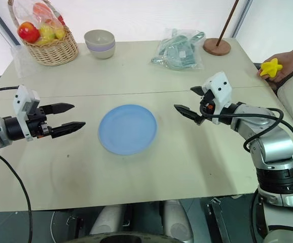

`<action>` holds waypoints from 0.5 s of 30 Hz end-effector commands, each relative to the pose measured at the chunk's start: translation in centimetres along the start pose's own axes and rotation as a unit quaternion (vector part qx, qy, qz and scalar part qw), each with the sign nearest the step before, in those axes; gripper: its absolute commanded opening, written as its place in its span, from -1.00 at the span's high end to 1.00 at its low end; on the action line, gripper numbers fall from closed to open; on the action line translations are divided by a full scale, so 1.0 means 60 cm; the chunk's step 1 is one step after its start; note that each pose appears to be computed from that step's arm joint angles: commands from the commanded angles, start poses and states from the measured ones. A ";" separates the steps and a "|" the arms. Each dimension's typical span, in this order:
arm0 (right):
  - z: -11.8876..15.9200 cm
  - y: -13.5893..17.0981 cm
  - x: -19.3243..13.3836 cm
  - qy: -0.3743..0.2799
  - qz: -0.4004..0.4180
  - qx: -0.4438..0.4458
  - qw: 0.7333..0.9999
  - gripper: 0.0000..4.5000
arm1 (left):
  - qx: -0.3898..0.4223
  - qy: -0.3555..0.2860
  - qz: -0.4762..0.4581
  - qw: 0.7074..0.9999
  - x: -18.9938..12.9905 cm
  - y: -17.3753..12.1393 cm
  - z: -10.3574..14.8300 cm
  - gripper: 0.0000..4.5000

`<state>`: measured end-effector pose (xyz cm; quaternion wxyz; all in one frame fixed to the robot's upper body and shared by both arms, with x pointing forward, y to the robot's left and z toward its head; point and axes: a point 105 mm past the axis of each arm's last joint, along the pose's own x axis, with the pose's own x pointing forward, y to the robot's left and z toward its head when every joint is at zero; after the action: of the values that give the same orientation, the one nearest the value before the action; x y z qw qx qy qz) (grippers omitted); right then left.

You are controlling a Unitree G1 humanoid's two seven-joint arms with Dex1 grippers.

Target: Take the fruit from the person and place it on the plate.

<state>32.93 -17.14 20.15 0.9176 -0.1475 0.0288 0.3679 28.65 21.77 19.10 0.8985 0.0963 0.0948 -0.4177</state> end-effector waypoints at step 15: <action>0.012 0.002 -0.015 -0.003 -0.002 -0.021 1.000 -0.97 | 0.026 -0.015 -0.005 1.000 0.001 -0.005 0.023 -1.00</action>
<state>32.47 -17.57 19.60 0.9153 -0.1584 0.0444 0.3676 28.72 21.52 19.43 0.8970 0.0989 0.0891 -0.4215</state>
